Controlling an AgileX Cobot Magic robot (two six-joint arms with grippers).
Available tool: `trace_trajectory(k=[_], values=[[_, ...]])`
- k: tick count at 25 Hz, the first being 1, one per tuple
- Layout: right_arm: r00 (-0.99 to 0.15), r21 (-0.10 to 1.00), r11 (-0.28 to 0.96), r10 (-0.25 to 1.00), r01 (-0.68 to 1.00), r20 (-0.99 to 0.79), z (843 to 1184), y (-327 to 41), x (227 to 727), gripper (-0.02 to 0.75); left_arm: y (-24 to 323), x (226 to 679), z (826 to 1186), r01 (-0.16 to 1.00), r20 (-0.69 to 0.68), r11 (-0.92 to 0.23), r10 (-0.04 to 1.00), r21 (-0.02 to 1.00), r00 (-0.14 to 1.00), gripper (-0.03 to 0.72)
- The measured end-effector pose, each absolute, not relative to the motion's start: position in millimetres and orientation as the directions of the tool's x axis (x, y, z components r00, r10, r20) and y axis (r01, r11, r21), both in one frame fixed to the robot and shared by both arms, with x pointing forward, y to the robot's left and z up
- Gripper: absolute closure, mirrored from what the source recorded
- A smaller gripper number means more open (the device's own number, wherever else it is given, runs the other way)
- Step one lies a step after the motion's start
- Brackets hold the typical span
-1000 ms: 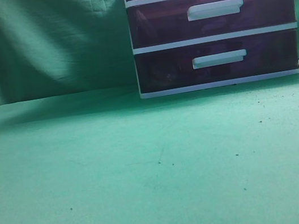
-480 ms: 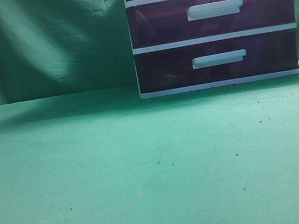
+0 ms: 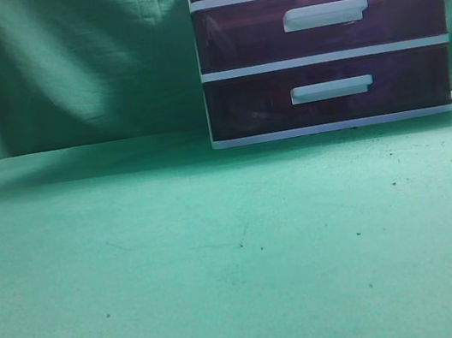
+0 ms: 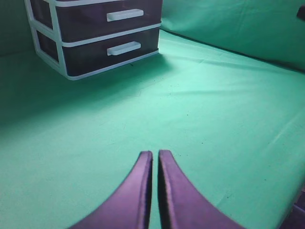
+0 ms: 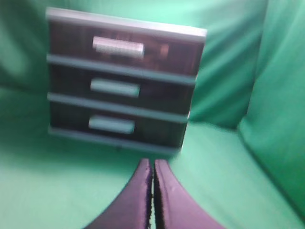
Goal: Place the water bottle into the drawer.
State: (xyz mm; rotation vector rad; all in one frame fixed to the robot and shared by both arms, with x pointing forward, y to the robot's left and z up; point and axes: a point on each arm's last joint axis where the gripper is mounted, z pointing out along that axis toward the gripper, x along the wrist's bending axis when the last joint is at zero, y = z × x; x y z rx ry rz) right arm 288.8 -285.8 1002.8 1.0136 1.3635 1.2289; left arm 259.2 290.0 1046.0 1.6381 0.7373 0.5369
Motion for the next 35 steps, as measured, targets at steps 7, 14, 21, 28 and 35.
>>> trace_trajectory(k=[7, 14, 21, 28, 35], values=[[-0.036, 0.97, -0.017, 0.999, 0.244, 0.026, 966.6, -294.8, 290.0, 0.738, 290.0, 259.2, 1046.0, 0.173, -0.05, -0.099, 0.72, 0.98, 0.693, 0.688], [0.018, 0.95, -0.041, 0.999, 0.31, 0.037, 945.2, -297.9, 291.2, 0.738, 290.0, 259.2, 1046.0, 0.173, -0.05, -0.099, 0.719, 0.98, 0.693, 0.688], [0.016, 0.951, -0.032, 0.999, 0.308, 0.028, 945.4, -298.0, 291.3, 0.738, 290.0, 259.2, 1046.0, 0.173, -0.05, -0.099, 0.719, 0.98, 0.693, 0.688], [0.016, 0.951, -0.032, 0.999, 0.308, 0.028, 945.4, -298.0, 291.3, 0.738, 290.0, 259.2, 1046.0, 0.173, -0.05, -0.099, 0.719, 0.98, 0.693, 0.688], [0.016, 0.951, -0.03, 1.0, 0.308, 0.027, 945.4, -298.1, 291.3, 0.738, 290.0, 259.2, 1046.0, 0.173, -0.05, -0.099, 0.719, 0.98, 0.693, 0.688]])
